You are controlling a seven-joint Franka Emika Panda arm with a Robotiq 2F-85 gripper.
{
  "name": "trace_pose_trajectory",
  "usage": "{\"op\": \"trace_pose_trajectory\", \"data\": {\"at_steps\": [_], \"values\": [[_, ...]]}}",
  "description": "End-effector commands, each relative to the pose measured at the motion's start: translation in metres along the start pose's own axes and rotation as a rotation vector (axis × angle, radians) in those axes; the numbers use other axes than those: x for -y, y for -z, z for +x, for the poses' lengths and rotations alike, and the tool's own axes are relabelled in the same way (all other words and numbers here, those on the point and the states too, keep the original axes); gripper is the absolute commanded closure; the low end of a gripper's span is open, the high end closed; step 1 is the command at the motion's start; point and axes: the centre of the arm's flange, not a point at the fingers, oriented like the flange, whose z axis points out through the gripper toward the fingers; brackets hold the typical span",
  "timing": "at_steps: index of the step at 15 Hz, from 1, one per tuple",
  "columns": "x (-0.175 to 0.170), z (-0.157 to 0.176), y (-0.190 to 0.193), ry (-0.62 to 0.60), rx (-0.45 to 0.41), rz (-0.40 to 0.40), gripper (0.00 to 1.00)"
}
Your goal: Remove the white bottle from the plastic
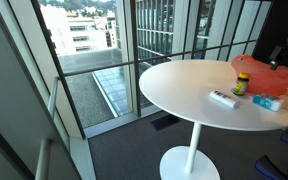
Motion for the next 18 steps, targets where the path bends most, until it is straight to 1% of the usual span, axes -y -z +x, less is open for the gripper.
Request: {"op": "trace_pose_trajectory", "data": {"at_steps": [1, 3, 7, 14, 16, 18], "values": [[-0.004, 0.013, -0.017, 0.006, -0.002, -0.001, 0.0], [-0.013, 0.013, -0.027, -0.014, 0.024, -0.013, 0.0], [-0.045, 0.009, -0.038, -0.08, 0.066, -0.037, 0.0], [-0.107, 0.006, -0.033, -0.209, 0.061, -0.06, 0.0], [-0.119, 0.006, -0.029, -0.235, 0.054, -0.058, 0.0], [-0.124, 0.006, -0.028, -0.248, 0.046, -0.062, 0.0]]}}
